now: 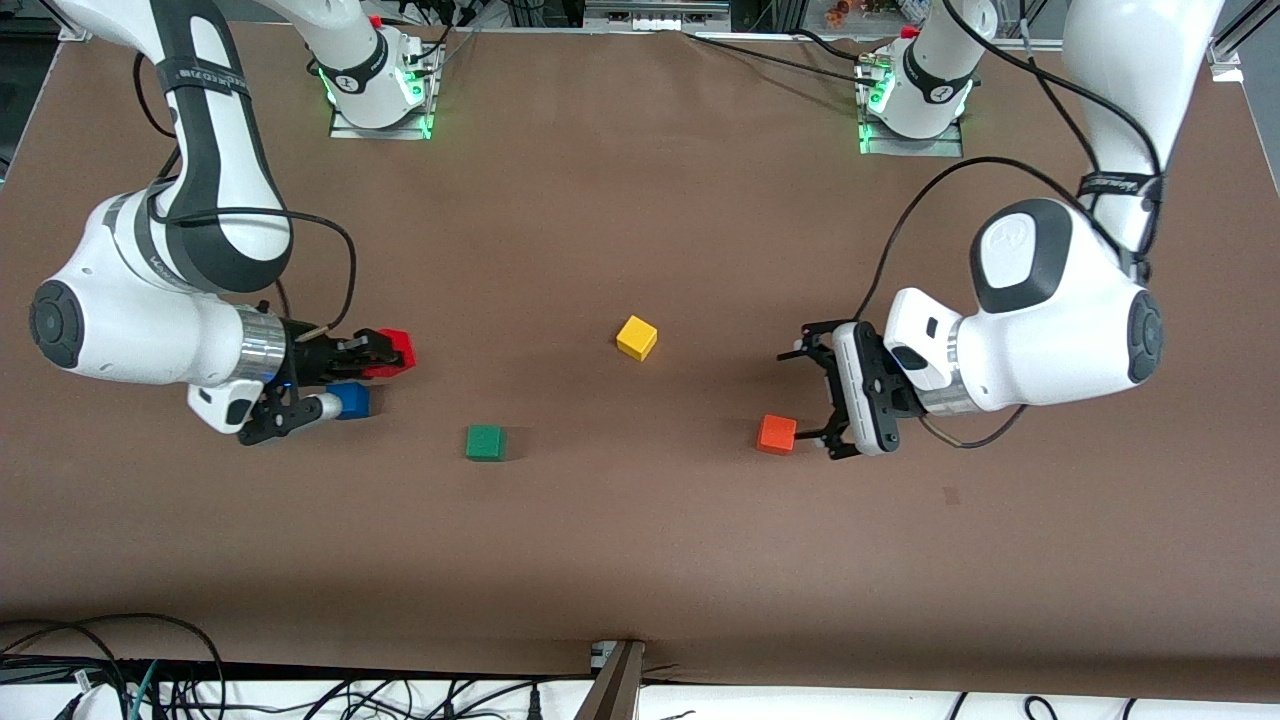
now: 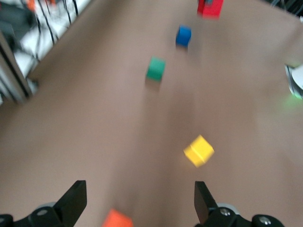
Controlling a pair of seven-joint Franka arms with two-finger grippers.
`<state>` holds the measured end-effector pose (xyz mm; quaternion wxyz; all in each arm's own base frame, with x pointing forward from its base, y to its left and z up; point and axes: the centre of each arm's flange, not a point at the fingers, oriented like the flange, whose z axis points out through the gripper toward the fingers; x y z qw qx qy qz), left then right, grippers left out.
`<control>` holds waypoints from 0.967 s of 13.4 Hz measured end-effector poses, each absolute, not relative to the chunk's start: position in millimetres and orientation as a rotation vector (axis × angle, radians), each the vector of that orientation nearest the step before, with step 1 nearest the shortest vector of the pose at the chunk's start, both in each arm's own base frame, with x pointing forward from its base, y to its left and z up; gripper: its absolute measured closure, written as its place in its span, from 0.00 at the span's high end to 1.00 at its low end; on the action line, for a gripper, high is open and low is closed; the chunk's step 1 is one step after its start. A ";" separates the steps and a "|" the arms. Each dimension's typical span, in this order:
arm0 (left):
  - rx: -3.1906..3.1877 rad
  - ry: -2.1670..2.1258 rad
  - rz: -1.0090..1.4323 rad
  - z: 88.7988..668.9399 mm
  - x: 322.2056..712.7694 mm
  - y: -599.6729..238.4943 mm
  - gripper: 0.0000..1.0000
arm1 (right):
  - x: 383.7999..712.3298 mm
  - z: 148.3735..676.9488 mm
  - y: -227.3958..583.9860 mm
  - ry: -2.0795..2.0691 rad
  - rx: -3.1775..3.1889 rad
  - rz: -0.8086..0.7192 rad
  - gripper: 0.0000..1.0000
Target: Pass red block to right arm, stack on blue
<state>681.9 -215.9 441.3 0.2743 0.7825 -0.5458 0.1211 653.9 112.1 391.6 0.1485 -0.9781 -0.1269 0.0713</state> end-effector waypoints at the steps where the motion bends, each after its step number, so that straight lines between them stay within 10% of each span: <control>1: 2.153 -1.461 0.222 443.3 680.2 -199.7 1.00 | 655.2 391.2 97.5 -0.375 -2.871 0.213 0.56; 13: 2.957 -0.601 -0.381 478.8 664.3 -65.2 1.00 | 668.9 318.4 39.0 -0.210 -3.061 0.147 0.56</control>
